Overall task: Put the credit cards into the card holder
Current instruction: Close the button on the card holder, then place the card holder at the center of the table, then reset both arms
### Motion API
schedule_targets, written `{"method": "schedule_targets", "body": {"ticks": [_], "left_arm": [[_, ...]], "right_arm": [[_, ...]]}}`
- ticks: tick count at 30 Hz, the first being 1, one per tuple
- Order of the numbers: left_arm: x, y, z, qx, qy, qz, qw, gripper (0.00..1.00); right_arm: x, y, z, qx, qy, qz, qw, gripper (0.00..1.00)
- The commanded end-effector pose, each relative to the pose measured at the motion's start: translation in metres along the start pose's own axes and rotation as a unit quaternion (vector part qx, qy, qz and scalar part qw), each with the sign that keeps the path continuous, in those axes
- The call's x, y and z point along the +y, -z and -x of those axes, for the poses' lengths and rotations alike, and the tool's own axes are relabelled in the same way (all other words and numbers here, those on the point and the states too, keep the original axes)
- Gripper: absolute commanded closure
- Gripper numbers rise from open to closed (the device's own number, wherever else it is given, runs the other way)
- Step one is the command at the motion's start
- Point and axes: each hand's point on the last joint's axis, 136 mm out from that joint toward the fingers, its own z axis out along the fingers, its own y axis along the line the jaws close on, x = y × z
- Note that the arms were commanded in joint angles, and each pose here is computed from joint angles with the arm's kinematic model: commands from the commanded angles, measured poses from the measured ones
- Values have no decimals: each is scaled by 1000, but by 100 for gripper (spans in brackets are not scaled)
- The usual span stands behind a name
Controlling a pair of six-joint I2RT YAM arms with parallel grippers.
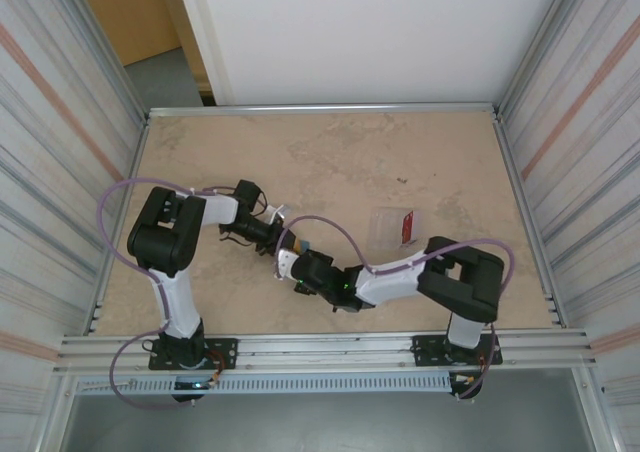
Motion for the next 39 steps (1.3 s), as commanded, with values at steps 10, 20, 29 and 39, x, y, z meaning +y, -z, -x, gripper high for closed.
{"method": "schedule_targets", "body": {"ticks": [10,20,29,39], "left_arm": [[-32,10,41,-39,-51,1,998,89],[-19,14,62,2,-40,62,997,50],[-7,78,69,-72,-85,180,977,4],[-3,202,77,-309,-158,239,907,1]], "right_arm": [[-130,113,-5,-62,-285,-50,955,66],[-198,170,-64,-50,-408,-145,900,25],[-256,207,-105,-48,-464,-197,862,1],[-316,220,-184,-40,-523,-283,803,1]]}}
